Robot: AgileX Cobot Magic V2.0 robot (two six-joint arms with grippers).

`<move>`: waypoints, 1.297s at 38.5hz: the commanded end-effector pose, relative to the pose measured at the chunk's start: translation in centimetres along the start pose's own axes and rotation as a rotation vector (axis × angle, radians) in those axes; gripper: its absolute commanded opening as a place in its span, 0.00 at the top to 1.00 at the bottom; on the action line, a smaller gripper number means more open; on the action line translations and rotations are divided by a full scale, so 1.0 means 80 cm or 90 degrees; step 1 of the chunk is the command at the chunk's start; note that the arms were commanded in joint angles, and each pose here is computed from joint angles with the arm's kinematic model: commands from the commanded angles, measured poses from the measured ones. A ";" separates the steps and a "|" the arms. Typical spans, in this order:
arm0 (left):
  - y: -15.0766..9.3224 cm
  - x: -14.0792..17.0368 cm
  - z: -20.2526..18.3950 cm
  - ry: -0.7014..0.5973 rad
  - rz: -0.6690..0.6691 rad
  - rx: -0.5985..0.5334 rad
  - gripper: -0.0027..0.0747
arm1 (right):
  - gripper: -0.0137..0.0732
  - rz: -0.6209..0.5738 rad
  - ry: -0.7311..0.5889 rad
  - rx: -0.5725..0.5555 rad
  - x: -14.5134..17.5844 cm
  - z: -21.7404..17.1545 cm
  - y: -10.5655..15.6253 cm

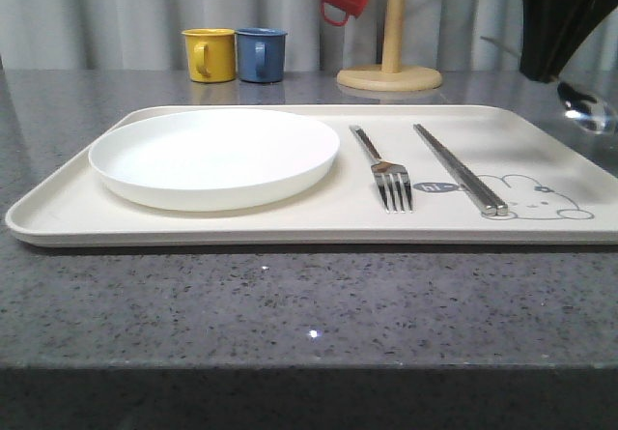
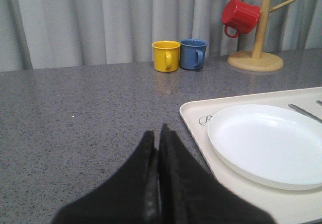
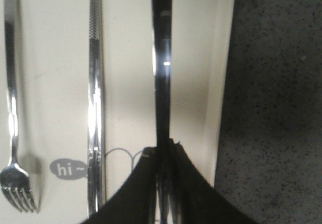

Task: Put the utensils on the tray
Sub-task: 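Lay the spoon on the tray beside the chopsticks and release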

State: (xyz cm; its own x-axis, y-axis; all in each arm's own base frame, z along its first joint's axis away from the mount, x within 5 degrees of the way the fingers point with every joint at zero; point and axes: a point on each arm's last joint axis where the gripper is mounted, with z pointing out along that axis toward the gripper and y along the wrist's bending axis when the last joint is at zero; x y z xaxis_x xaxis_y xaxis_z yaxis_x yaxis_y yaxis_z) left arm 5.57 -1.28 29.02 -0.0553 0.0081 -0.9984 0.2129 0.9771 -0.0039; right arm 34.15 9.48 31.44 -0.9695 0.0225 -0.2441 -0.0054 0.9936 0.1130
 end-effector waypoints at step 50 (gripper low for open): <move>0.001 -0.020 -0.002 -0.066 -0.007 -0.004 0.99 | 0.39 0.014 0.003 -0.011 -0.006 -0.031 0.005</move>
State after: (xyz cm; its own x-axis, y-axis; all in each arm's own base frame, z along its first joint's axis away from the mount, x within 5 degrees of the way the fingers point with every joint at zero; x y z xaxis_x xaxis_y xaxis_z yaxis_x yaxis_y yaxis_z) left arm 5.57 -1.28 29.02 -0.0553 0.0081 -0.9984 0.2129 0.9771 -0.0039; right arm 36.28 10.35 28.60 -0.9818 0.0660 -0.1778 0.0431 0.9906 0.1298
